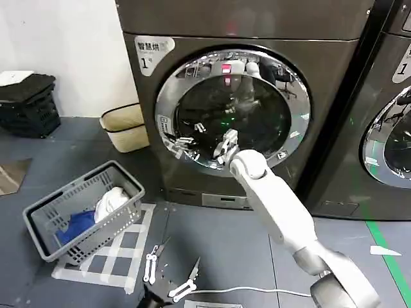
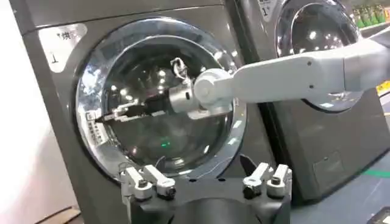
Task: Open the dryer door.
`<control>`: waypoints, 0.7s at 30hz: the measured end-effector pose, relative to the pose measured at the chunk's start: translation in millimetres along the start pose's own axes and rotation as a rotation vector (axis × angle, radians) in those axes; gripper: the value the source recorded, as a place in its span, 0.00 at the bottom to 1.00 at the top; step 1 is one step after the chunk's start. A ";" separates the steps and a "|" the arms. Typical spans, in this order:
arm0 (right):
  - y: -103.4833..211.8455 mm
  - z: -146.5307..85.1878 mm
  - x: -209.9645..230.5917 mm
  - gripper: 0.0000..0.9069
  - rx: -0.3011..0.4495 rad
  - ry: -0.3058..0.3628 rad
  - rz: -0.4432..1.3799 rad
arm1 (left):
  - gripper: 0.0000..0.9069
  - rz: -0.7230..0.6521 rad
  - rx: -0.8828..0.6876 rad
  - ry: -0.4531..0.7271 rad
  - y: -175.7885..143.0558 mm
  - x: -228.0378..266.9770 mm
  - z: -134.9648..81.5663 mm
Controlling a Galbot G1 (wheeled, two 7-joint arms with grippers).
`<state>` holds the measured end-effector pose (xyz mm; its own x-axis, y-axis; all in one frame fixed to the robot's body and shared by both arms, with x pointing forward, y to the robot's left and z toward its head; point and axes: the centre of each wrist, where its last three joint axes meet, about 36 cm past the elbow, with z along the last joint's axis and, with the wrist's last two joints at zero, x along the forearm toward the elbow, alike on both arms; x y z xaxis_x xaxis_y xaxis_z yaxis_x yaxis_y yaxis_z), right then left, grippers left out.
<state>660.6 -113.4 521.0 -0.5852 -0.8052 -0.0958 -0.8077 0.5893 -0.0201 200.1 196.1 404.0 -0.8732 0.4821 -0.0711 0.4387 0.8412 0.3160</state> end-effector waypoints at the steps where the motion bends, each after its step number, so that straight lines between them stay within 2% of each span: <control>1: 0.1 -0.1 -1.0 1.00 0.000 0.000 -0.001 | 1.00 0.000 0.000 0.000 0.0 0.1 0.0; 21: 2.2 -2.7 -19.1 1.00 0.006 0.004 -0.049 | 1.00 -0.001 0.001 -0.002 0.9 -0.3 -0.4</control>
<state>669.7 -96.9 525.5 -0.5452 -0.8334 -0.0907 -0.8349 0.5495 -0.0311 200.6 196.7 404.7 -0.8732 0.4817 -0.0737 0.4378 0.8419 0.3154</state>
